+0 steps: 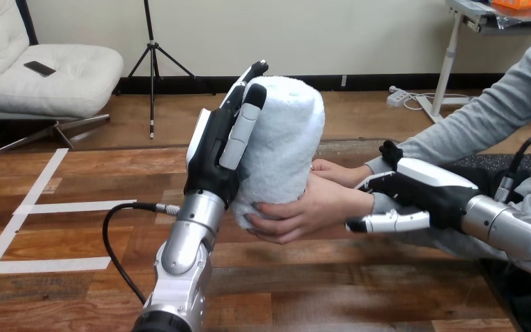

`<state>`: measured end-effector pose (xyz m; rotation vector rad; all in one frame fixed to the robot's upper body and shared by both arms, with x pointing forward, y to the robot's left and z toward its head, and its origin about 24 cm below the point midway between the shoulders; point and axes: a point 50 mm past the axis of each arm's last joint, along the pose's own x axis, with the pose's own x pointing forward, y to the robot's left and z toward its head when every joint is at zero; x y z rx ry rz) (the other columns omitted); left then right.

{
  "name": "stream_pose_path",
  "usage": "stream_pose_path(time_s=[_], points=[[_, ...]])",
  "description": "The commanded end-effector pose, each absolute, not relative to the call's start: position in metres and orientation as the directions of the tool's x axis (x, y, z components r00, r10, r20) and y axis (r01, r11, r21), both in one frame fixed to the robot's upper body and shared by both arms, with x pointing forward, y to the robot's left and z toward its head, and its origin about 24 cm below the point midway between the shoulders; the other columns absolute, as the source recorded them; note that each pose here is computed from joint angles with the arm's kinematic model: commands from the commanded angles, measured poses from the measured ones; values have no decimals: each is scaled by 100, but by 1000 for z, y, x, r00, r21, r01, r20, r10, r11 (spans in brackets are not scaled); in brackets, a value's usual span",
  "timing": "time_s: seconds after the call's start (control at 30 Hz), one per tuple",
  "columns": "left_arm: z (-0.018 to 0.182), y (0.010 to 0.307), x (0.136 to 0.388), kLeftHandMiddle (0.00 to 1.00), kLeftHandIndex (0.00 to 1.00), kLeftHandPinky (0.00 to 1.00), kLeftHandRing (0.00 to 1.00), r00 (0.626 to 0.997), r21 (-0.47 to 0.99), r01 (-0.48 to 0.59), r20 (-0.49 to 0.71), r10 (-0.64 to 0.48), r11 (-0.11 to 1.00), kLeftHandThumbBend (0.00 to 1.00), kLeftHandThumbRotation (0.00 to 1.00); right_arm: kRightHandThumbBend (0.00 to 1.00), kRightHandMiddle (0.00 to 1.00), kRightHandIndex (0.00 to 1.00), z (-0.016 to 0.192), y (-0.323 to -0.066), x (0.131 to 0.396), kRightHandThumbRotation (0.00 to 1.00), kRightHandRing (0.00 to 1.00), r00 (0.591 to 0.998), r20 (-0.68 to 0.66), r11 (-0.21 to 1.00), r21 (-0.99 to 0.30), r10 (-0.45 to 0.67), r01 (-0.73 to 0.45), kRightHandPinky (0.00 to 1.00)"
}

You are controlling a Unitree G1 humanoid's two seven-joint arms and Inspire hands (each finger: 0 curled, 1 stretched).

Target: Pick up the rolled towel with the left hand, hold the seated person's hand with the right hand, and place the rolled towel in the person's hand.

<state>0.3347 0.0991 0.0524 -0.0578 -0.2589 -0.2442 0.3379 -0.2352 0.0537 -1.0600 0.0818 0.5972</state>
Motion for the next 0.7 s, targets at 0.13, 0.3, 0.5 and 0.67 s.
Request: stream_pose_path(time_s=[0.13, 0.3, 0.5, 0.67], points=[[72, 105, 332, 95, 90, 94, 96, 915, -14, 209, 356, -190, 978, 89, 96, 91, 78, 79, 70, -226, 343, 99, 76, 882, -154, 533, -746, 446, -400, 69], [74, 110, 326, 93, 89, 90, 94, 911, -25, 187, 378, -164, 982, 85, 95, 88, 80, 79, 70, -228, 341, 100, 78, 898, -104, 607, -704, 427, -370, 70], [75, 117, 318, 93, 88, 88, 93, 906, -32, 165, 400, -139, 986, 83, 94, 84, 82, 81, 69, -229, 337, 100, 81, 914, -42, 702, -626, 404, -339, 74], [76, 124, 311, 93, 88, 87, 93, 898, -23, 146, 422, -123, 989, 82, 94, 83, 83, 82, 70, -227, 332, 100, 83, 920, 30, 772, -556, 390, -309, 78]])
